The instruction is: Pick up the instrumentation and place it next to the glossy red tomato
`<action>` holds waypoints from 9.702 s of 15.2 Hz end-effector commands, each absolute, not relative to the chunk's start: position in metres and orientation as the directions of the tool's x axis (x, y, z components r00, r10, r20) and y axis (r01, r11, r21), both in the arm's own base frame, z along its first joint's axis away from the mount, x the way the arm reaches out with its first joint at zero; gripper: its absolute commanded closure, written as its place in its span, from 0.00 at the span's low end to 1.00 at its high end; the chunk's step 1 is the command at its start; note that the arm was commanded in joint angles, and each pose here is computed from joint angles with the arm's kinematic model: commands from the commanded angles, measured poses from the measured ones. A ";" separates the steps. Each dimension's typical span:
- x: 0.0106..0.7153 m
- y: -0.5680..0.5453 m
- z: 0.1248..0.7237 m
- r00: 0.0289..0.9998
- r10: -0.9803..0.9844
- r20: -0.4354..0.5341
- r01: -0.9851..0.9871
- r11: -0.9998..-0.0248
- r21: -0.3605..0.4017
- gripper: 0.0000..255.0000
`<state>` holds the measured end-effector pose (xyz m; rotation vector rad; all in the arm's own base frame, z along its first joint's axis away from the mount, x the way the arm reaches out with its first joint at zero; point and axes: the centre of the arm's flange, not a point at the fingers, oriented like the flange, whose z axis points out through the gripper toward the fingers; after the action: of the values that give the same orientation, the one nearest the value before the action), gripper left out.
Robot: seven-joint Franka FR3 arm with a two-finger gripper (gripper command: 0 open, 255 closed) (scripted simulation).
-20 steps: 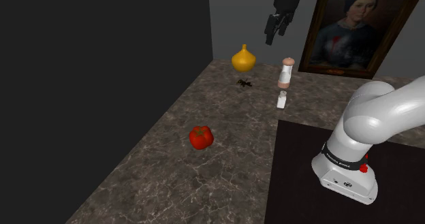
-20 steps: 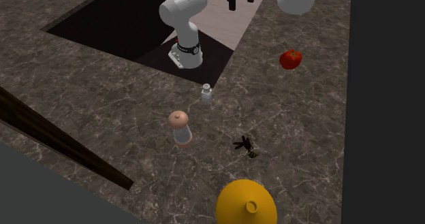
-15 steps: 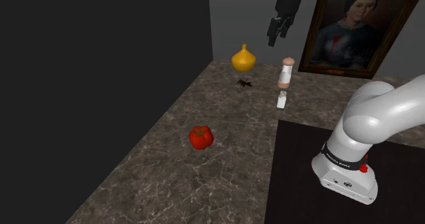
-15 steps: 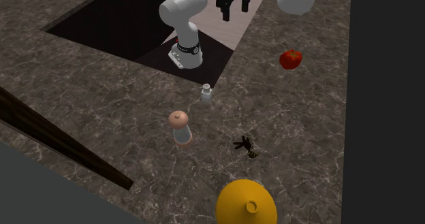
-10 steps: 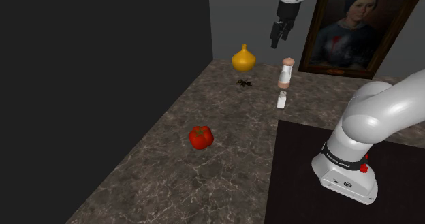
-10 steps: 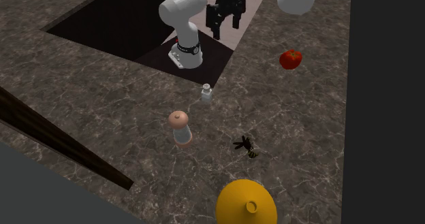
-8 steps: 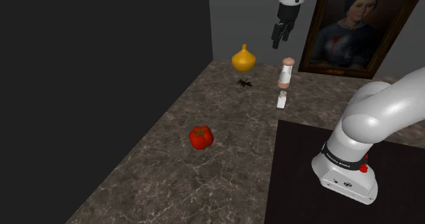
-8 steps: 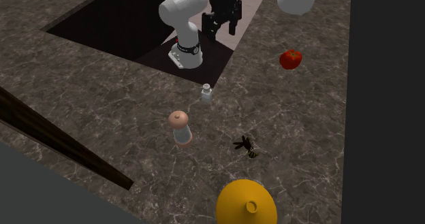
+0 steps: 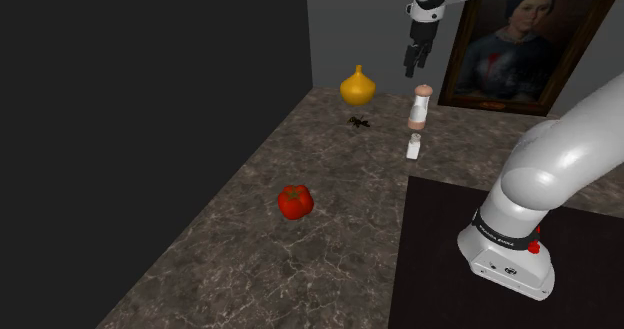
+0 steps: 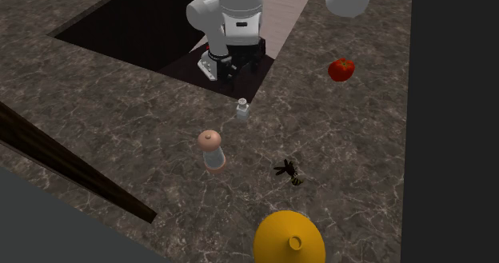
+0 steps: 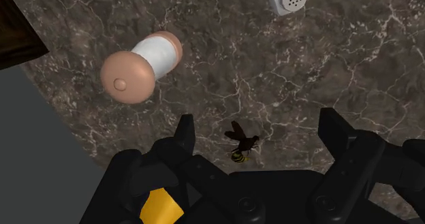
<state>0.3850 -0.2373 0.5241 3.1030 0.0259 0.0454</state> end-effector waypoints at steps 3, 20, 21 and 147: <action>0.397 -0.283 0.501 1.000 0.027 -0.006 0.027 -0.999 0.027 0.00; 0.423 -0.393 0.398 0.995 0.047 -0.088 0.047 -0.999 -0.002 0.00; 0.423 -0.393 0.395 0.995 0.047 -0.088 0.047 -0.999 -0.002 0.00; 0.571 0.365 0.557 0.995 0.047 -0.088 0.047 -0.999 -0.002 1.00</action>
<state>0.5690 0.3513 0.5591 3.1376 0.0752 -0.1382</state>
